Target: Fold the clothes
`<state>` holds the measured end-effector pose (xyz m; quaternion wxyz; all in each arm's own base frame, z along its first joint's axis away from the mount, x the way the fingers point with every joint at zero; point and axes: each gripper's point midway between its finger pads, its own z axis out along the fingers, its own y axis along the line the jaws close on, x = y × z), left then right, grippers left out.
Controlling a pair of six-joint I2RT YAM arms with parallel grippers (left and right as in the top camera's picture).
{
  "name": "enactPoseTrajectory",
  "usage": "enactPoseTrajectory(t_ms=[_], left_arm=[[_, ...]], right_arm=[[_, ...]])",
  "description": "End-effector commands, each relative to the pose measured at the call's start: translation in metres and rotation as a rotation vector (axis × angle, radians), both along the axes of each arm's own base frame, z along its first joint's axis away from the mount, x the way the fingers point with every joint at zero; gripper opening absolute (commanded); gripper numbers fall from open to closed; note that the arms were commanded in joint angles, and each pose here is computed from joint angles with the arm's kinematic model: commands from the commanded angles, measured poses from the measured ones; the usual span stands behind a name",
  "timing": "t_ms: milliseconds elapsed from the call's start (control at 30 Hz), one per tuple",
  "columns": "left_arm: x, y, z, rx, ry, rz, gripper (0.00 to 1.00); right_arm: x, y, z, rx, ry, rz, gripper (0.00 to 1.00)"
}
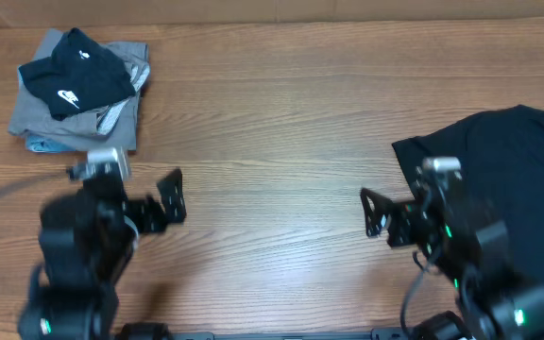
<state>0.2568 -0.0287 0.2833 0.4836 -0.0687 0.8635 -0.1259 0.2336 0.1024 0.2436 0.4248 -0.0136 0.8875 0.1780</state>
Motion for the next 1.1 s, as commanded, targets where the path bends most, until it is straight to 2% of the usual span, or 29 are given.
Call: enactPoseTrajectory(t_ms=[0, 133, 267, 300, 433, 567, 733, 933, 1000, 1067], left_arm=[[0.023, 0.0, 0.018, 0.008, 0.117, -0.007, 1.0], [0.037, -0.005, 0.002, -0.004, 0.278, -0.028, 1.0], [0.041, -0.018, -0.017, -0.046, 0.38, -0.091, 1.0], [0.04, -0.026, -0.021, -0.056, 0.397, -0.153, 1.0], [0.038, -0.034, -0.021, -0.069, 0.401, -0.199, 1.0], [0.035, -0.036, -0.022, -0.077, 0.411, -0.207, 1.0], [0.034, -0.039, -0.023, -0.068, 0.415, -0.226, 1.0], [0.032, -0.045, -0.023, -0.051, 0.412, -0.256, 1.0], [0.032, -0.046, -0.023, -0.05, 0.412, -0.26, 1.0], [0.032, -0.046, -0.023, -0.05, 0.411, -0.26, 1.0]], right_arm=[[0.025, 0.018, 0.016, 0.011, 0.091, 0.008, 1.0], [0.055, 0.023, 0.002, -0.061, 0.158, -0.004, 1.0], [0.091, -0.013, -0.036, -0.05, 0.281, -0.279, 1.0], [0.103, -0.033, -0.058, -0.039, 0.349, -0.376, 0.97], [0.129, -0.082, -0.112, -0.017, 0.485, -0.555, 0.89], [0.146, -0.106, -0.156, 0.003, 0.564, -0.619, 0.82], [0.162, -0.12, -0.207, -0.003, 0.619, -0.655, 0.78], [0.17, -0.12, -0.232, -0.005, 0.636, -0.653, 0.55], [0.169, -0.12, -0.234, -0.008, 0.64, -0.654, 0.54], [0.166, -0.12, -0.239, -0.013, 0.653, -0.655, 0.43]])
